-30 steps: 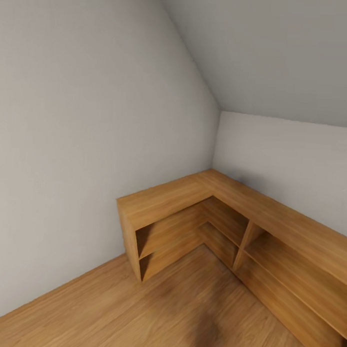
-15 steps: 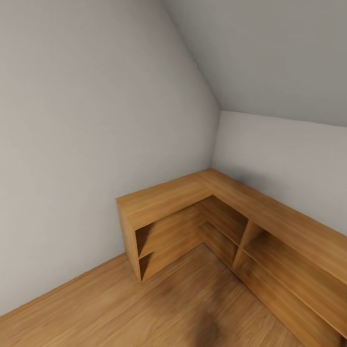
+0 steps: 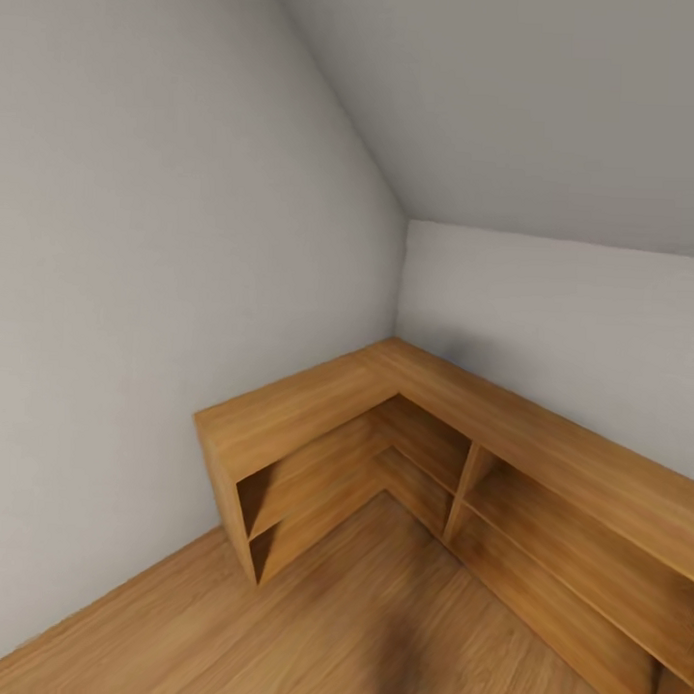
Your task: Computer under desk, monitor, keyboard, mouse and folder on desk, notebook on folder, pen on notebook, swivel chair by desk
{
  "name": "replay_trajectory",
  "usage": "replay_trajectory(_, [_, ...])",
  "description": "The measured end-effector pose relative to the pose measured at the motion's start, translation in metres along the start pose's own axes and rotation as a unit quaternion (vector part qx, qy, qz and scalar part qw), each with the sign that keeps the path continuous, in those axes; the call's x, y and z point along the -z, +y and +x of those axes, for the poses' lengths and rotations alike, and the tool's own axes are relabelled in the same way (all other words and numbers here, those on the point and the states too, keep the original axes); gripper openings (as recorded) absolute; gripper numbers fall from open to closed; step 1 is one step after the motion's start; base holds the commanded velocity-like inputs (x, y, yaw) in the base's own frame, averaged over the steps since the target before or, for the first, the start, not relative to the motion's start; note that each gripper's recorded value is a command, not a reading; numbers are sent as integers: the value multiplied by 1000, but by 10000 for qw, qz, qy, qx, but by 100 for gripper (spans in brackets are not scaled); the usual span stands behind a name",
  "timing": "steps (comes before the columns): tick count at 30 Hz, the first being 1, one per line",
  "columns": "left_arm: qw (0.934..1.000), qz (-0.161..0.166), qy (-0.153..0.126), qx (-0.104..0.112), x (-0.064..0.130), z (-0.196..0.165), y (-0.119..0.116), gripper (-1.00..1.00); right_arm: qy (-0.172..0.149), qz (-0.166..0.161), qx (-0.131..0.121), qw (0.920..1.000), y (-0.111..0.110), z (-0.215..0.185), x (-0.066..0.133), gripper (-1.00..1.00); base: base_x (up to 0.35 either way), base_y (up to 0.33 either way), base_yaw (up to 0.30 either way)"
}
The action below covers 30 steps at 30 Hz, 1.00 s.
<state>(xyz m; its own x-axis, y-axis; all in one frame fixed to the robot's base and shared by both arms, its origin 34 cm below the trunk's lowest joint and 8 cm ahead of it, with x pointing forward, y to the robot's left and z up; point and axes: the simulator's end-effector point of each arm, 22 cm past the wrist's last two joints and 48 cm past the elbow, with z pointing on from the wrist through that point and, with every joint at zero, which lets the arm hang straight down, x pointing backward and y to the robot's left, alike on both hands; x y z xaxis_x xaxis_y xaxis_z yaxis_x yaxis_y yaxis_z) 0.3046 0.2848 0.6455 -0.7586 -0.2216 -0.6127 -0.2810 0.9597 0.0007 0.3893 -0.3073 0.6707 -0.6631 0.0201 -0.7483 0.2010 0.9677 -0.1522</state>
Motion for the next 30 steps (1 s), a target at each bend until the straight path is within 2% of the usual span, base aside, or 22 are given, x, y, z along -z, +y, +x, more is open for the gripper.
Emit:
replay_trajectory(17, [10000,-1,7,0,0,0,0,100,-10,-6,5,10000,0,0,0,100,260,0,-254])
replay_trajectory(30, [10000,-2,13,0,0,1,0,100,-14,-14,9,10000,1,-1,0,100,51,0,-258])
